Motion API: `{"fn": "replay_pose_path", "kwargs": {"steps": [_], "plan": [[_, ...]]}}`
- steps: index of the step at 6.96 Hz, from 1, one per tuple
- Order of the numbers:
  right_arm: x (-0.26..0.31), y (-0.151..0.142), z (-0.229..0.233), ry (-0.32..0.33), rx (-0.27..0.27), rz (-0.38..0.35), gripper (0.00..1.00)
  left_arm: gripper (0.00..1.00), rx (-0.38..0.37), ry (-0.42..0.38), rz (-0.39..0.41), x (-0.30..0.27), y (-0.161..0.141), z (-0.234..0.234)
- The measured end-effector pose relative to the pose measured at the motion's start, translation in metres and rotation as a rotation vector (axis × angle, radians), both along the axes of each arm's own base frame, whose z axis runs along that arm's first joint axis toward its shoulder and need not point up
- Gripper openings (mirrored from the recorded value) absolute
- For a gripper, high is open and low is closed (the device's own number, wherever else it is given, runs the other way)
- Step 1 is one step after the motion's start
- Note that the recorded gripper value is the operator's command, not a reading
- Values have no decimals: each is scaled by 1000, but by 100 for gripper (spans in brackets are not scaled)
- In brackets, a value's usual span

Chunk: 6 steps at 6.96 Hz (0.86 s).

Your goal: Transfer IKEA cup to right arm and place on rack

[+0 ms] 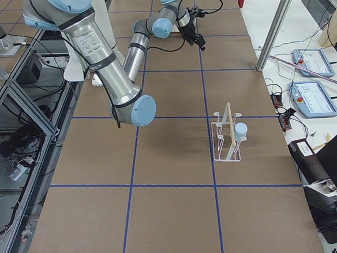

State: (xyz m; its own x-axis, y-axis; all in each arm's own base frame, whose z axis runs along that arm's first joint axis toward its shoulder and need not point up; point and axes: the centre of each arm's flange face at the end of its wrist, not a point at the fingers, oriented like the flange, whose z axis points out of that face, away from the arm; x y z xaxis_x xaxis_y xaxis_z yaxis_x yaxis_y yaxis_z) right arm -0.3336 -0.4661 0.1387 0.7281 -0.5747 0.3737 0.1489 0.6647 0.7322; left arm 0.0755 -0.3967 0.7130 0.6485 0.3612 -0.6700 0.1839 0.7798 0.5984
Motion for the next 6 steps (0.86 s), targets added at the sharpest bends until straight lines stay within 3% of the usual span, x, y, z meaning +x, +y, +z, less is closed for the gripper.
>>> {"fn": "replay_pose_path", "kwargs": {"steps": [3, 5, 6], "plan": [[-5, 2, -5, -7, 35, 21, 100, 0, -11, 67, -59, -61, -25, -30], [-31, 6, -8, -100, 123, 44, 100, 0, -45, 149, -76, -75, -67, -126], [-51, 10, -4, -177, 171, 31, 100, 0, -99, 246, -87, -72, -74, -190]]}}
